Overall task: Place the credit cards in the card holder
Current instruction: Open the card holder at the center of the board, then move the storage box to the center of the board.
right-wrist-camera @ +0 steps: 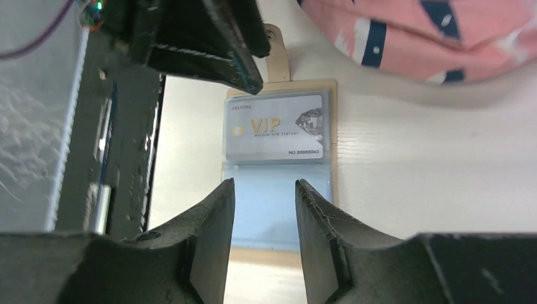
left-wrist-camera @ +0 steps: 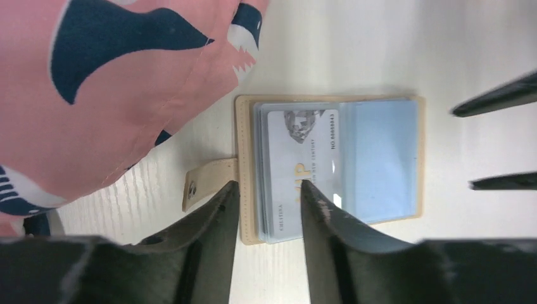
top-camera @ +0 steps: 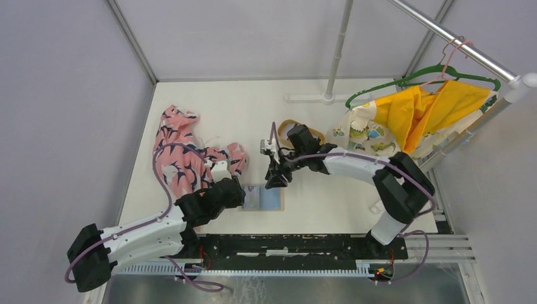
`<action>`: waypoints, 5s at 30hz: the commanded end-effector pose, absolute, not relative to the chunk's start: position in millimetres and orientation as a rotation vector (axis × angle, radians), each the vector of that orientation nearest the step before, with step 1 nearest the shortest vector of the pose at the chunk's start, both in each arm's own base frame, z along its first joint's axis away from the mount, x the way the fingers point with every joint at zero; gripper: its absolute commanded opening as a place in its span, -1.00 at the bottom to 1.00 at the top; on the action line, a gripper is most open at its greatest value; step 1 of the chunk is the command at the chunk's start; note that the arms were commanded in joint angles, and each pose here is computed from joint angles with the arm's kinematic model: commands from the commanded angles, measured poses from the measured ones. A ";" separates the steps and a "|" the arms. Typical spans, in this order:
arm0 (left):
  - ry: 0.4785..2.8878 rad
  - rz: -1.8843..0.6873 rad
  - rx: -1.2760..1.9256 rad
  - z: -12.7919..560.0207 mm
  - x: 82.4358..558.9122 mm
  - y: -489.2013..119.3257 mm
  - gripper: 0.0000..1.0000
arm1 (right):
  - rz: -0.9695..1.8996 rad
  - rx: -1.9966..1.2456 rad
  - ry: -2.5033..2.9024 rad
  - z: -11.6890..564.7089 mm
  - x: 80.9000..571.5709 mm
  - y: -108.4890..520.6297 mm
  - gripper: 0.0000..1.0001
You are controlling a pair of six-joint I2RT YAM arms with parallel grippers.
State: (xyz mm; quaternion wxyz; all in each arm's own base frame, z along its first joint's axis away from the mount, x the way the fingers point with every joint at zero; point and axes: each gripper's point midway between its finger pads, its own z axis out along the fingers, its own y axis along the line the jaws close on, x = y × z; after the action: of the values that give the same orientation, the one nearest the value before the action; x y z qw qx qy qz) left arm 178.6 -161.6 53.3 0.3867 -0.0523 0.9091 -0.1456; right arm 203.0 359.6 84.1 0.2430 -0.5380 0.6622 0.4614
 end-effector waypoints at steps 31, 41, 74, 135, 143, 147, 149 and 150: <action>2.298 -0.463 0.116 53.9 228.1 -251.6 -0.58 | 0.616 -2.222 0.985 33.6 133.2 323.6 -0.56; 2.247 -0.390 0.081 68.5 232.1 -231.4 -0.49 | 0.269 -2.203 1.152 17.1 175.1 323.1 -0.56; 1.738 -0.512 0.187 164.1 306.6 -237.5 0.83 | 0.623 -1.548 1.634 161.4 357.2 303.7 0.20; 1.904 -0.789 0.164 143.2 229.3 -224.3 0.54 | 0.566 -1.660 1.961 42.6 251.0 224.7 -0.63; 1.920 -0.783 0.154 138.2 228.4 -222.5 0.56 | 0.360 -1.566 1.738 117.0 279.5 218.3 0.21; 1.953 -0.683 0.129 132.6 243.1 -218.3 0.54 | 0.345 -1.491 1.615 147.2 284.4 219.0 0.73; 1.998 -0.601 0.122 125.9 255.6 -217.2 0.41 | 0.455 -1.461 1.628 145.2 276.3 227.2 0.96; 2.029 -0.559 0.125 120.9 262.2 -217.2 0.28 | 0.549 -1.469 1.649 138.3 268.5 234.0 0.96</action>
State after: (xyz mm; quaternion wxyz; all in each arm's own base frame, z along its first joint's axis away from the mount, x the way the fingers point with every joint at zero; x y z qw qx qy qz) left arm 235.7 -216.9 110.9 0.4852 0.0730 0.8281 -0.2710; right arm 274.6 216.3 133.9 0.4091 -0.5982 0.6717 0.1538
